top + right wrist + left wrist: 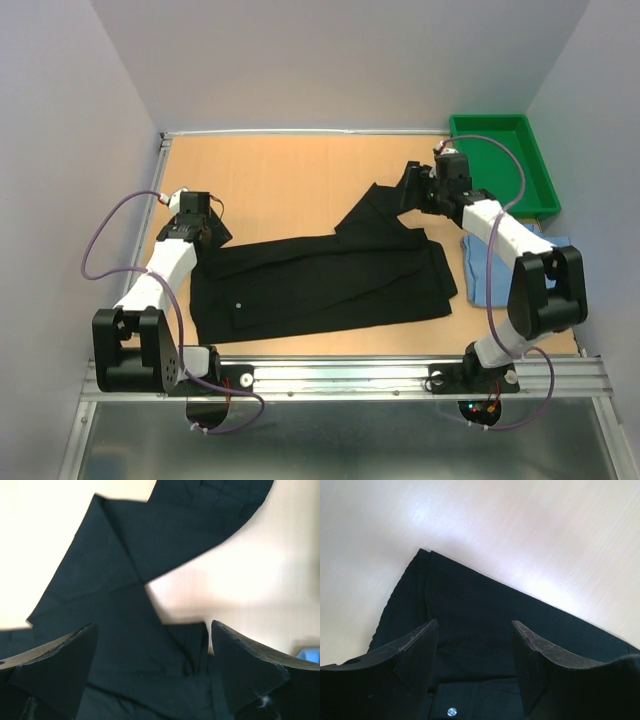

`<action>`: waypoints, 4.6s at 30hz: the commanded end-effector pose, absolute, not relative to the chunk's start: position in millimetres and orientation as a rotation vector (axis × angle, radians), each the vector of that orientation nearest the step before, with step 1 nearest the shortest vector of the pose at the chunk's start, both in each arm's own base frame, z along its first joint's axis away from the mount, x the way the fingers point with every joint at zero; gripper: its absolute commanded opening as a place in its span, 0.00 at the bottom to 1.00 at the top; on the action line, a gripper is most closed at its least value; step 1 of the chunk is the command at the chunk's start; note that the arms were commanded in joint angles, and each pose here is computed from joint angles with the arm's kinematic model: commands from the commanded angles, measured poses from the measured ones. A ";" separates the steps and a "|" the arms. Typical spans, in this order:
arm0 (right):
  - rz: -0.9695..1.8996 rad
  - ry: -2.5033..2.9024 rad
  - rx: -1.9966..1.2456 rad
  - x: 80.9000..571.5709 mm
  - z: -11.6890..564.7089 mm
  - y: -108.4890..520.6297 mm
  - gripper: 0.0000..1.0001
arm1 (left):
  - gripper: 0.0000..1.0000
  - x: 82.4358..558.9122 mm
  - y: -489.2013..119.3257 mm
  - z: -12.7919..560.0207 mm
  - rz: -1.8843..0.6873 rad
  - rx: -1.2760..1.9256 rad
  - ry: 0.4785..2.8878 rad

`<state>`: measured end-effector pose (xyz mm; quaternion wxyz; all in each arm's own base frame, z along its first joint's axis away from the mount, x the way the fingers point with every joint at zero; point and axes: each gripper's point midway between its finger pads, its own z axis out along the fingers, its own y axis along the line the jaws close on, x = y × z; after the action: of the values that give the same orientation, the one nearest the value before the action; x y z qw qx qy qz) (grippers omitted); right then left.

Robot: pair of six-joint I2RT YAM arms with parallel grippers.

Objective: Fold and stack the long sleeve shirts
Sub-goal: Fold the shirt

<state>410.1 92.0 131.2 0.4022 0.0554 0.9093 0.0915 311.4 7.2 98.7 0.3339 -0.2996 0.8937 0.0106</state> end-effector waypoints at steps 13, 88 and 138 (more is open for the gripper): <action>0.063 2.100 0.447 562.6 147.7 72.0 0.94 | 0.70 329.9 -3.0 87.0 -0.038 -0.622 2.315; 1.295 1.674 -0.495 202.8 382.8 224.0 0.07 | 0.70 339.3 12.1 101.6 0.048 -0.570 2.219; 1.396 1.743 -1.468 213.3 199.1 426.5 0.21 | 0.70 330.7 5.7 165.2 -0.059 -0.522 1.976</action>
<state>212.8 390.5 172.6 0.1997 -0.4819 0.6986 0.4896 332.4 -1.3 158.5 0.5021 -0.2117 0.8375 -0.0407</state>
